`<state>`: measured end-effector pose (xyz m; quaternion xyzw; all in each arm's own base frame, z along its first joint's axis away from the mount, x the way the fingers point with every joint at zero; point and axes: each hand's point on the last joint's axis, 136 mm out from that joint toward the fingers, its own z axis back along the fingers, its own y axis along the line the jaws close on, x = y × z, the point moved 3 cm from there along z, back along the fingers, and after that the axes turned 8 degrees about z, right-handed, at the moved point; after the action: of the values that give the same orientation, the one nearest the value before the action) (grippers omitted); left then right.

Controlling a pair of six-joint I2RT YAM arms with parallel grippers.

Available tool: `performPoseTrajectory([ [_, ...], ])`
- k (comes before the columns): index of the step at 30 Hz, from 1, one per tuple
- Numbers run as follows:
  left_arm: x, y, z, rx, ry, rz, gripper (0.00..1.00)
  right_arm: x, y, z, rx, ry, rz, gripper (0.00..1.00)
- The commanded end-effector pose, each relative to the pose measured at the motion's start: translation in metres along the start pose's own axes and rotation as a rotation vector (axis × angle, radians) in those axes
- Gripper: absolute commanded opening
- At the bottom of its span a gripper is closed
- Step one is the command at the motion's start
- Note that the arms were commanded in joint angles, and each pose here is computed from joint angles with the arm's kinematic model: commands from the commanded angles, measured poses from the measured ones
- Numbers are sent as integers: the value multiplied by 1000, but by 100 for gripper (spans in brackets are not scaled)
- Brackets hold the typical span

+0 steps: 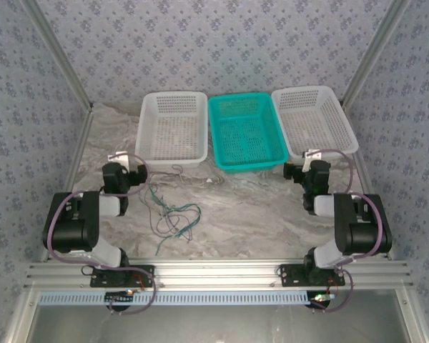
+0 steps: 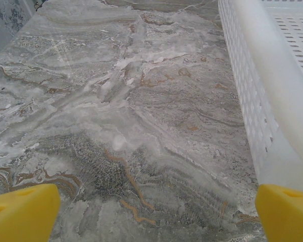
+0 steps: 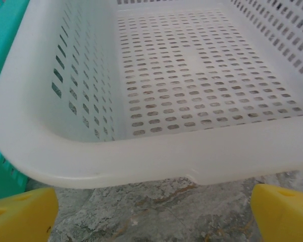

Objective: Untangle the cables

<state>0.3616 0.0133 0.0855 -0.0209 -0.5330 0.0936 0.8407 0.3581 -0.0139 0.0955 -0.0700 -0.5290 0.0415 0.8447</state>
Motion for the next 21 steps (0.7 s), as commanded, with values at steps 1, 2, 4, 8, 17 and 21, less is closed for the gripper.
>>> performPoseTrajectory([
  [1,18,-5,2,-12,-63,-12,99,27,-22,23,-168,7,-50,100],
  [2,21,-6,6,-4,-77,-15,99,35,-30,35,-209,21,-125,100],
  [4,32,-5,20,50,-116,-21,100,54,-33,64,-194,35,-316,100],
  [8,59,2,52,209,-135,72,99,92,-8,102,-27,11,-534,100],
  [17,82,-49,102,113,-1,400,99,167,193,135,617,86,-205,100],
  [21,66,-65,109,95,175,409,97,170,254,129,725,157,-98,100],
])
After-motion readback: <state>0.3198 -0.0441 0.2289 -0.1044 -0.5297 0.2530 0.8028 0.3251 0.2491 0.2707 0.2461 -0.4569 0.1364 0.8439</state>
